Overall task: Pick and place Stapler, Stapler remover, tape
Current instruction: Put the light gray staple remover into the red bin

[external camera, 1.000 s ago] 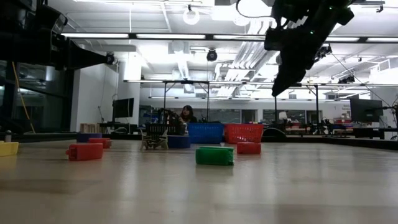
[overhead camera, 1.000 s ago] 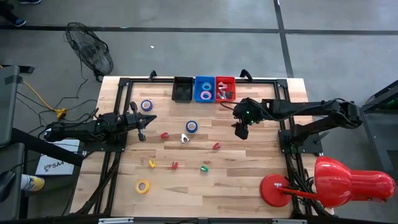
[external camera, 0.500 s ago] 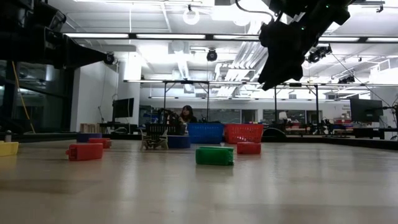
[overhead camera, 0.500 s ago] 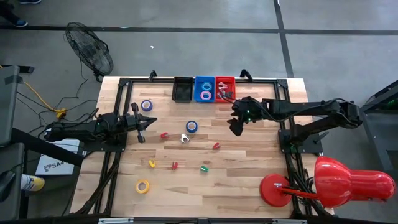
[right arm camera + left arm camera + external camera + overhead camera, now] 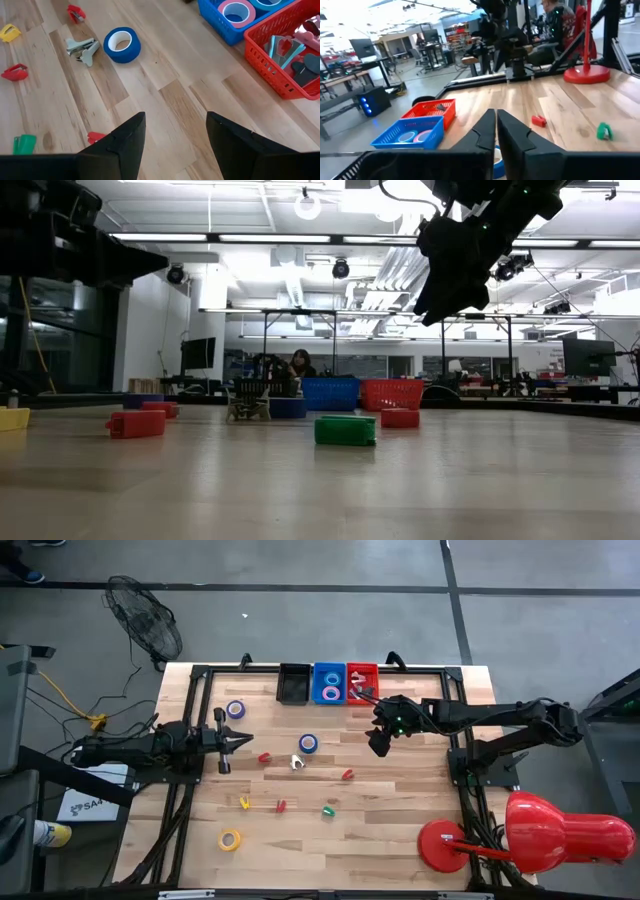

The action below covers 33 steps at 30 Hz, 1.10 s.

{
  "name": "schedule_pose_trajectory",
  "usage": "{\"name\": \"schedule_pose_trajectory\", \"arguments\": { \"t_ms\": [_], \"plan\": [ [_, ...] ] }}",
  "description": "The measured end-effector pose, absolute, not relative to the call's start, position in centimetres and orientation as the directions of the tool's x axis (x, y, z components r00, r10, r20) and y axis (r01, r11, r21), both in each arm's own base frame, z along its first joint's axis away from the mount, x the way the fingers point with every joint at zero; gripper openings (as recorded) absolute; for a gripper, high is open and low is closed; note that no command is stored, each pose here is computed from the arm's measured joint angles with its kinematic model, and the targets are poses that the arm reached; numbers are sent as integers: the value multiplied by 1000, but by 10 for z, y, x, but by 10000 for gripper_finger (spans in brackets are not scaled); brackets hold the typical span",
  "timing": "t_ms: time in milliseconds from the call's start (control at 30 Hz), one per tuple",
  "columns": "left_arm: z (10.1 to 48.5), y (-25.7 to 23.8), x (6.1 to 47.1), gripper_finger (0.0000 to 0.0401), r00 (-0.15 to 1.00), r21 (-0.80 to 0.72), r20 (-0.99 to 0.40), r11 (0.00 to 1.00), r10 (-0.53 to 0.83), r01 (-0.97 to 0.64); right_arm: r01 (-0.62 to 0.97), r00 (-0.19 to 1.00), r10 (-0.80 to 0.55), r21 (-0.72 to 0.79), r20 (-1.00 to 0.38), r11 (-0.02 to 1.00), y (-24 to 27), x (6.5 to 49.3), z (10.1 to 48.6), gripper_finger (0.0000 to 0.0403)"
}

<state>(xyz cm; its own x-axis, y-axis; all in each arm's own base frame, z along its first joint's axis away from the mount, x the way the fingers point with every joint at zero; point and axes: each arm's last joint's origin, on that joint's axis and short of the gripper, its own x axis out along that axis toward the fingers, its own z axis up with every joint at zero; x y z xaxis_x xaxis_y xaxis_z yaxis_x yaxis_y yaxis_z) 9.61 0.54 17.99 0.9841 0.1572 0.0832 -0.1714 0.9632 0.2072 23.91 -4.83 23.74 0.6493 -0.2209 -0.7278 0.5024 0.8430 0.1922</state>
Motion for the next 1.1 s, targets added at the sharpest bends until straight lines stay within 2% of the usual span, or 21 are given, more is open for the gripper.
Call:
{"name": "schedule_pose_trajectory", "arguments": {
  "t_ms": [100,300,400,633,900,1100],
  "plan": [
    [182,6,96,64,982,202,101,963,162,-180,488,649,-221,176,-728,855,-48,239,237,201],
    [183,7,99,179,970,120,100,965,222,-233,461,642,-219,141,-735,876,-48,238,237,201],
    [189,8,103,212,966,118,96,961,241,-251,450,634,-219,123,-742,885,-48,238,236,201],
    [219,8,130,222,974,204,-63,958,217,-201,419,618,-214,86,-757,904,-48,236,235,201],
    [233,6,172,220,877,317,-469,947,105,56,393,588,-208,51,-782,918,-47,233,232,201],
    [237,26,194,189,790,287,-613,927,-17,242,377,561,-204,28,-803,926,-47,231,230,201]
  ]
}}
